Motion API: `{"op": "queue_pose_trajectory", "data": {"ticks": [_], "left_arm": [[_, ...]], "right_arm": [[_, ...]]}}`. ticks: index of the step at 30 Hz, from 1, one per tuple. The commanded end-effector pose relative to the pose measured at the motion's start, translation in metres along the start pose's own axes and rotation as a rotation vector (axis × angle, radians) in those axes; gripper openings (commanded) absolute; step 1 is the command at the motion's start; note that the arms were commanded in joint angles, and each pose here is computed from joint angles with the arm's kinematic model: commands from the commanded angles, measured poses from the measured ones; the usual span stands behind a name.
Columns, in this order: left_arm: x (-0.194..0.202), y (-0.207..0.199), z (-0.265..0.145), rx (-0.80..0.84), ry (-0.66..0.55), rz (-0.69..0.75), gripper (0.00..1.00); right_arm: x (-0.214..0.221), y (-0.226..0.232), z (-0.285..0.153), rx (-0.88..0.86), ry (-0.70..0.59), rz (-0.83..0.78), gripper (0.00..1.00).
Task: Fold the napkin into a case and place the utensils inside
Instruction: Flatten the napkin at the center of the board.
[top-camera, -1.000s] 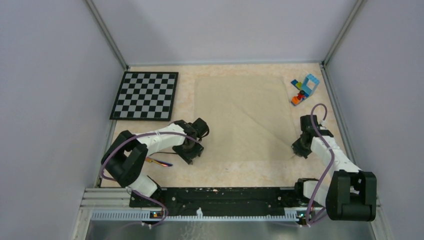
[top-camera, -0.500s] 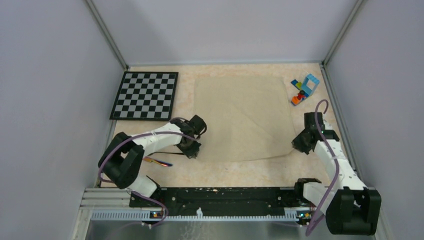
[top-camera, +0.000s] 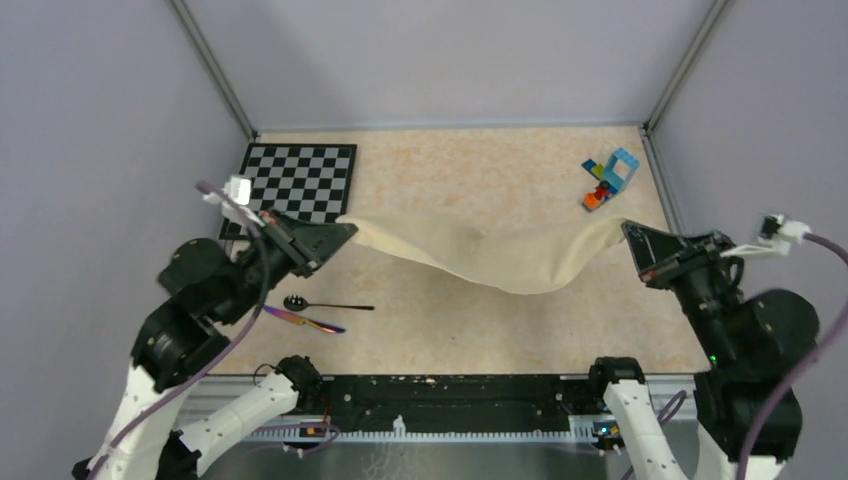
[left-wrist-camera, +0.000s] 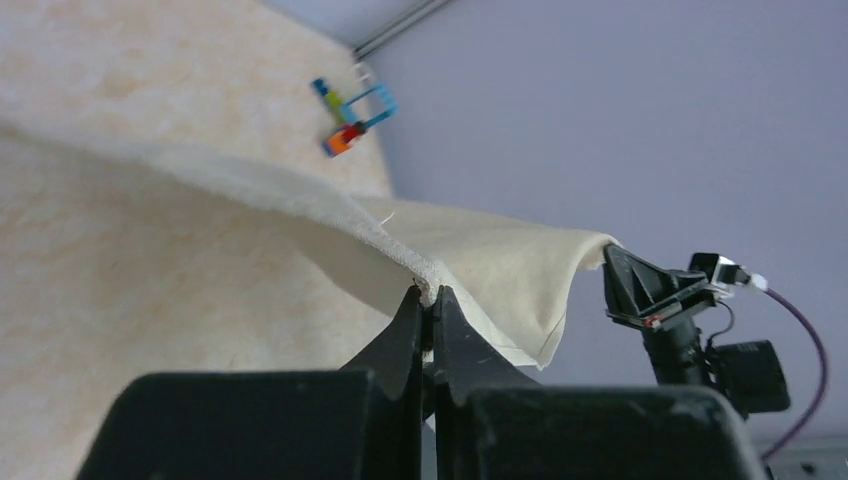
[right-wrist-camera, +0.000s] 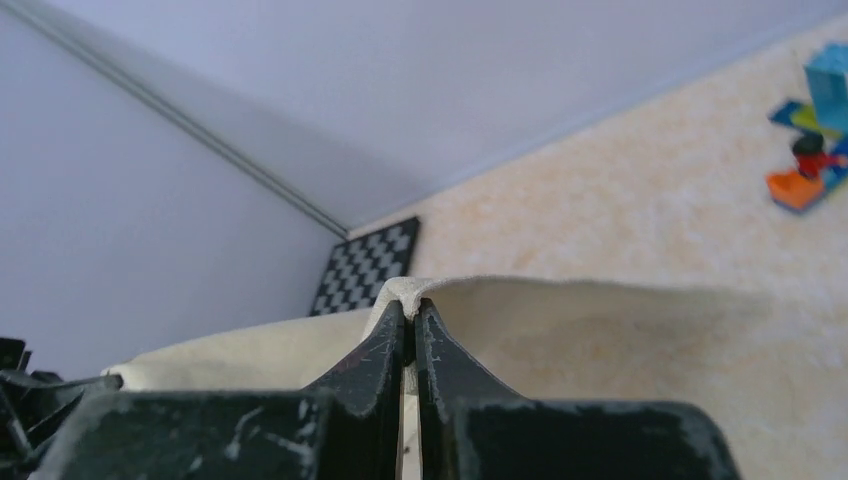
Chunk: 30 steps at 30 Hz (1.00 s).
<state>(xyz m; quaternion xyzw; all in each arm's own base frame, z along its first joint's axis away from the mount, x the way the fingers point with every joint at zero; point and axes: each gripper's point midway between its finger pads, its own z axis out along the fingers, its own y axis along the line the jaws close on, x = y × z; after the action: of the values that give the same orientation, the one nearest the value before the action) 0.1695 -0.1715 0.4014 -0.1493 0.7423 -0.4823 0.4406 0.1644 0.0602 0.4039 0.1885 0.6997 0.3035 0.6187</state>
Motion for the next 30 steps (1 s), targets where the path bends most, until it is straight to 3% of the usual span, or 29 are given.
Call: {"op": "queue_pose_trajectory", "data": {"ticks": [1, 4, 7, 13, 17, 23, 30], "left_arm": [[-0.017, -0.064, -0.041, 0.257, -0.017, 0.151, 0.0], [-0.025, -0.089, -0.049, 0.343, -0.033, 0.188, 0.0], [-0.037, -0.084, -0.029, 0.276, -0.083, 0.211, 0.0], [-0.07, -0.037, 0.051, -0.027, -0.23, 0.284, 0.0], [-0.094, -0.007, 0.116, -0.204, -0.248, 0.392, 0.0], [-0.132, 0.092, 0.211, -0.314, -0.173, 0.35, 0.0], [-0.119, 0.211, 0.305, -0.278, 0.024, 0.228, 0.0]], "right_arm": [[-0.036, 0.068, -0.052, -0.249, -0.131, -0.037, 0.0], [-0.06, 0.084, -0.066, -0.289, -0.241, -0.067, 0.0], [-0.073, 0.073, -0.049, -0.231, -0.289, -0.054, 0.0], [-0.064, 0.013, 0.058, 0.003, -0.179, 0.015, 0.0], [-0.045, -0.036, 0.139, 0.129, -0.098, -0.014, 0.0], [-0.006, -0.112, 0.253, 0.262, 0.012, -0.046, 0.0], [0.066, -0.185, 0.362, 0.285, 0.227, -0.056, 0.0]]}}
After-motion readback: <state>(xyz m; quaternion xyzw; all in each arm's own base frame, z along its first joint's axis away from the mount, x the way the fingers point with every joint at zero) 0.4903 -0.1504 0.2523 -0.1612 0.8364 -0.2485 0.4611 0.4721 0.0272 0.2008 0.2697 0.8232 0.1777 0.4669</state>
